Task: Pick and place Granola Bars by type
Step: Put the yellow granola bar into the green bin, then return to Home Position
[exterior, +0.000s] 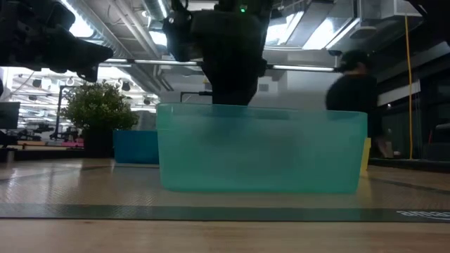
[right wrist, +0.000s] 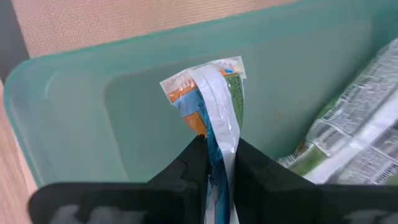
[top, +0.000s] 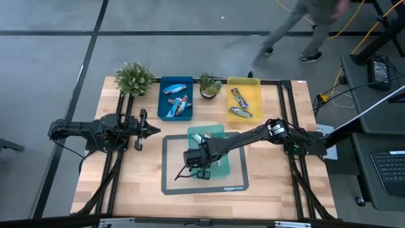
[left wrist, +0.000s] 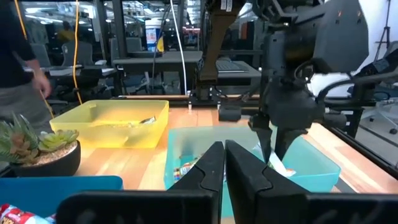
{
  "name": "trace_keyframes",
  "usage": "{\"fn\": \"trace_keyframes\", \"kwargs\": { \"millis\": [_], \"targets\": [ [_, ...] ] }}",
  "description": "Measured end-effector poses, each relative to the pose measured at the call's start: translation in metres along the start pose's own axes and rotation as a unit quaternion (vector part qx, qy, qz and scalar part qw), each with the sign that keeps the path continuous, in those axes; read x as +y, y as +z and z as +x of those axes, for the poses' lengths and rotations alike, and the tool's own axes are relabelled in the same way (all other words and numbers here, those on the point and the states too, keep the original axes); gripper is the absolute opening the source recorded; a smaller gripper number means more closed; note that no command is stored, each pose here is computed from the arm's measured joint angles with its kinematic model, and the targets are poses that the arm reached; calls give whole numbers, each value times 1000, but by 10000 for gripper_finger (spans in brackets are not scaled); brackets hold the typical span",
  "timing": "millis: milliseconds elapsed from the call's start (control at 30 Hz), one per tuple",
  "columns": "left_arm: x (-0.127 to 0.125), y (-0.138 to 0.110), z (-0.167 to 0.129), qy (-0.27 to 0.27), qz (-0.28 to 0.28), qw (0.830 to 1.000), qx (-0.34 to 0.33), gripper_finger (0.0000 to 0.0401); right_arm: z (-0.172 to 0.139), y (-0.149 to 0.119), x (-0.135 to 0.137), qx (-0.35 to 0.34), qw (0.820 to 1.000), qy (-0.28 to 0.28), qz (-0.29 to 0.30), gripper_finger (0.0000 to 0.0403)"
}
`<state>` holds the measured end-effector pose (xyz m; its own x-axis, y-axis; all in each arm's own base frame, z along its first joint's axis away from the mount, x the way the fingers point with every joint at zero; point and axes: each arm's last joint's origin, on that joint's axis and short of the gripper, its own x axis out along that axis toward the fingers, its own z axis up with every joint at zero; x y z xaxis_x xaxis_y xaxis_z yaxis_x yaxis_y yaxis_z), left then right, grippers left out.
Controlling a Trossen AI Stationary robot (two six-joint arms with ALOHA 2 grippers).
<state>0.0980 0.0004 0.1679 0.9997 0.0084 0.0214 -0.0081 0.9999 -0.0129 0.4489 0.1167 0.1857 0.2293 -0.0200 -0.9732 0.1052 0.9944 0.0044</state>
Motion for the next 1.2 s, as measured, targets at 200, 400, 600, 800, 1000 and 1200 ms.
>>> {"fn": "trace_keyframes", "kwargs": {
  "millis": [200,400,600,800,1000,1200],
  "targets": [
    [0,0,0,0,0,1000,0,8,14,-6,1,14,999,38,-14,55],
    [0,0,0,0,0,1000,0,12,21,-11,0,25,999,34,-15,55],
    [0,0,0,0,0,1000,0,10,22,-9,0,15,999,37,-23,55],
    [0,0,0,0,0,1000,0,6,21,-8,-1,7,1000,23,-12,62],
    [0,0,0,0,0,1000,0,6,-6,1,-1,-19,999,26,-21,132],
    [0,0,0,0,0,1000,0,11,-66,9,-15,-80,996,-12,-24,201]
  ]
}}
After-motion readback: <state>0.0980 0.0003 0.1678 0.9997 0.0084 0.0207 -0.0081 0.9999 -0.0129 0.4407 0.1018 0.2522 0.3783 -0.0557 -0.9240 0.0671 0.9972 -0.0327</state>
